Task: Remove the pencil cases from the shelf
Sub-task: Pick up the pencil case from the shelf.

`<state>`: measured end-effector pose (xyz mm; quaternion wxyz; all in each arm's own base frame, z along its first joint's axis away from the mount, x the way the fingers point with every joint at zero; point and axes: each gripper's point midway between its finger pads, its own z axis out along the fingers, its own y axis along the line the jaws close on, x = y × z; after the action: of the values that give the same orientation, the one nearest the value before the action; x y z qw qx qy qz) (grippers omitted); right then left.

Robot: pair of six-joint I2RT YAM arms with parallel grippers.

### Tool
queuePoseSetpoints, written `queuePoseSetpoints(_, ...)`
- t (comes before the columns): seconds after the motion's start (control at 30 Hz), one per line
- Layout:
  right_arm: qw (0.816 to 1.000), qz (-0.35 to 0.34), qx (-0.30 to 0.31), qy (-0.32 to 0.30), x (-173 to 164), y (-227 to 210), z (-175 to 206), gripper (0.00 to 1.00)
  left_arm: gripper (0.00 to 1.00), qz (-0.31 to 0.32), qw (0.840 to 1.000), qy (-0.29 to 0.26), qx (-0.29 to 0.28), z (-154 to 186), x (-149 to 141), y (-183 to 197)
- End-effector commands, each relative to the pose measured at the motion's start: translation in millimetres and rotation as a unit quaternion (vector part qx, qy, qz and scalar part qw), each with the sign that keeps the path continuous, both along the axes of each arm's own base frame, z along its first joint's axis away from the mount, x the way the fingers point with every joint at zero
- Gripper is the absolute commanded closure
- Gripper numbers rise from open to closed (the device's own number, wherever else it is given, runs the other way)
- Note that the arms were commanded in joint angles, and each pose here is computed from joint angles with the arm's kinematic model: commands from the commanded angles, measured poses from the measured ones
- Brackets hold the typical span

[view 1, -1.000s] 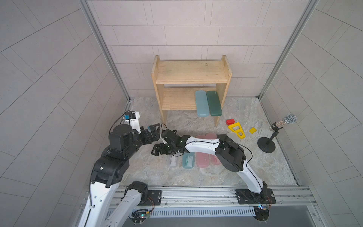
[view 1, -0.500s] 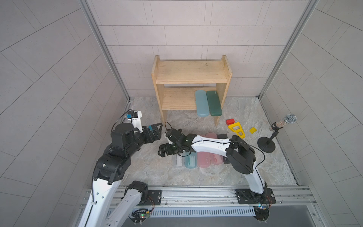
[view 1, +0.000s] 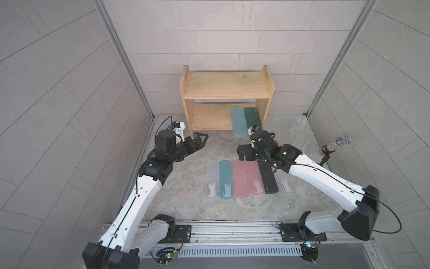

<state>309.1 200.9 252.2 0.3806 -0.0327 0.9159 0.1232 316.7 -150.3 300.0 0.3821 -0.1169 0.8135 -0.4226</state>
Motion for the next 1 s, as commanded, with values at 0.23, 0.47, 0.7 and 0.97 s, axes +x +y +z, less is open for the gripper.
queuePoseSetpoints(0.23,0.996,-0.075,0.035,0.015,-26.3,-113.0,12.8,0.00,0.00,-0.065,0.993,-0.013,-0.093,4.7,31.4,-103.4)
queuePoseSetpoints(0.47,0.991,-0.070,0.106,0.030,-21.7,-110.1,10.5,0.00,0.00,-0.062,0.994,0.006,-0.090,-18.2,57.0,-128.5)
queuePoseSetpoints(0.7,0.990,-0.076,0.115,0.025,-19.8,-119.1,14.7,0.00,0.02,-0.080,0.992,0.022,-0.096,-27.5,77.8,-155.0)
queuePoseSetpoints(0.97,0.989,-0.083,0.119,0.025,-21.5,-129.6,16.4,0.00,0.08,-0.092,0.990,0.043,-0.099,-44.4,88.4,-170.7)
